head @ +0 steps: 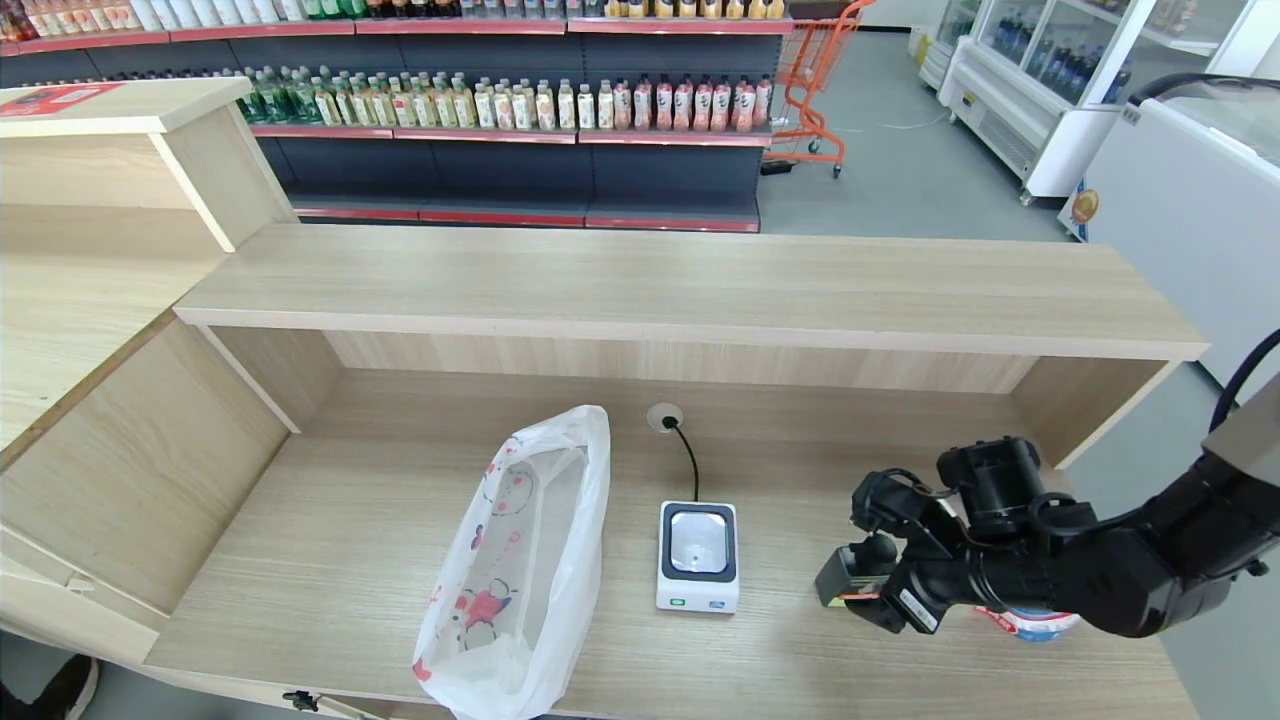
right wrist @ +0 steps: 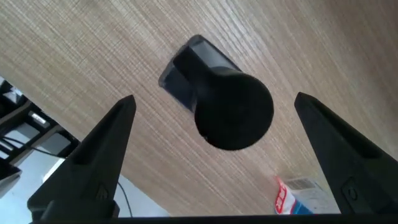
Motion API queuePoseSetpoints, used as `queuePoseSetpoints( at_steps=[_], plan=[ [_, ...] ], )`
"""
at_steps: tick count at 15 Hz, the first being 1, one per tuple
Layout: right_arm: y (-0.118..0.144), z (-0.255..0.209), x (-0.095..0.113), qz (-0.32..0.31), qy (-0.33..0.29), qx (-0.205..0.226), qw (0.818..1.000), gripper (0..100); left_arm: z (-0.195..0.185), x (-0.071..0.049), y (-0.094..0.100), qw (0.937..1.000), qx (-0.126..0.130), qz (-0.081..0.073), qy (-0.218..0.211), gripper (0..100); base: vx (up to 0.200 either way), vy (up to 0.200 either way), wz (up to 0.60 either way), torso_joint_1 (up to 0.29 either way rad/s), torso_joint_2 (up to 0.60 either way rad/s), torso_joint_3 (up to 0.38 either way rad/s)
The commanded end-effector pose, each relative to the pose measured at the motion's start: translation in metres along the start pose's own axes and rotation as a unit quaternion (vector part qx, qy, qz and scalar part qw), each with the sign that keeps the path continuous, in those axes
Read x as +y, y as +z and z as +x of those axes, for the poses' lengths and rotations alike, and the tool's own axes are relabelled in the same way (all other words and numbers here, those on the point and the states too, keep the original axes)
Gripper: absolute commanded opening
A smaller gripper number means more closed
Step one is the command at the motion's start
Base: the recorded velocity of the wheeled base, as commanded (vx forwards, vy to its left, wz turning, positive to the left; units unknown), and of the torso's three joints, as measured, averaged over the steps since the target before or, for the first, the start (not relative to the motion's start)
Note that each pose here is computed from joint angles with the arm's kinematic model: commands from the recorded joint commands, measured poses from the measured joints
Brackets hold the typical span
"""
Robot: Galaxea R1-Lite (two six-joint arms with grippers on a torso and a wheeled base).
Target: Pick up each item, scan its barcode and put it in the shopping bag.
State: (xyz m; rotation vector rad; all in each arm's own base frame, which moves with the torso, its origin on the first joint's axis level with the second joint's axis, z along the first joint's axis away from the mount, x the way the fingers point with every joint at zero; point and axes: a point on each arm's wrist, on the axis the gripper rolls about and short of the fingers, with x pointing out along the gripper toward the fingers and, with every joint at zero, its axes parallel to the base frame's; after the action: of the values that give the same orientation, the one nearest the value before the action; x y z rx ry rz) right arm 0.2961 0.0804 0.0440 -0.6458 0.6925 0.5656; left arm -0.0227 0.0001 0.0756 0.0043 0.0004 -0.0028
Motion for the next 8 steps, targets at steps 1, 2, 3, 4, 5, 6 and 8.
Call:
queuePoseSetpoints(
  at_steps=[1, 2, 3, 4, 5, 6, 8],
  plan=[
    [0.001, 0.013, 0.0, -0.008, 0.007, 0.005, 1.0, 100, 0.0, 0.0, 0.0, 1.0, 0.0, 0.0, 0.0, 100, 0.0, 0.0, 0.0, 0.0, 0.0, 0.0],
    [0.002, 0.017, 0.0, -0.009, 0.008, 0.005, 1.0, 100, 0.0, 0.0, 0.0, 1.0, 0.0, 0.0, 0.0, 100, 0.0, 0.0, 0.0, 0.0, 0.0, 0.0],
    [0.003, 0.02, 0.0, -0.012, 0.008, 0.003, 1.0, 100, 0.0, 0.0, 0.0, 1.0, 0.0, 0.0, 0.001, 100, 0.0, 0.0, 0.0, 0.0, 0.0, 0.0],
    [0.006, 0.023, 0.0, -0.017, 0.01, 0.0, 1.0, 100, 0.0, 0.0, 0.0, 1.0, 0.0, 0.0, 0.0, 100, 0.0, 0.0, 0.0, 0.0, 0.0, 0.0],
    [0.007, 0.027, 0.0, -0.023, 0.009, -0.002, 1.0, 100, 0.0, 0.0, 0.0, 1.0, 0.0, 0.0, 0.0, 100, 0.0, 0.0, 0.0, 0.0, 0.0, 0.0],
    [0.008, 0.03, 0.0, -0.028, 0.01, -0.003, 1.0, 100, 0.0, 0.0, 0.0, 1.0, 0.0, 0.0, 0.0, 100, 0.0, 0.0, 0.0, 0.0, 0.0, 0.0],
    [0.011, 0.034, 0.003, -0.032, 0.012, -0.005, 0.999, 100, 0.0, 0.0, 0.0, 1.0, 0.0, 0.0, 0.0, 100, 0.0, 0.0, 0.0, 0.0, 0.0, 0.0]
  ],
)
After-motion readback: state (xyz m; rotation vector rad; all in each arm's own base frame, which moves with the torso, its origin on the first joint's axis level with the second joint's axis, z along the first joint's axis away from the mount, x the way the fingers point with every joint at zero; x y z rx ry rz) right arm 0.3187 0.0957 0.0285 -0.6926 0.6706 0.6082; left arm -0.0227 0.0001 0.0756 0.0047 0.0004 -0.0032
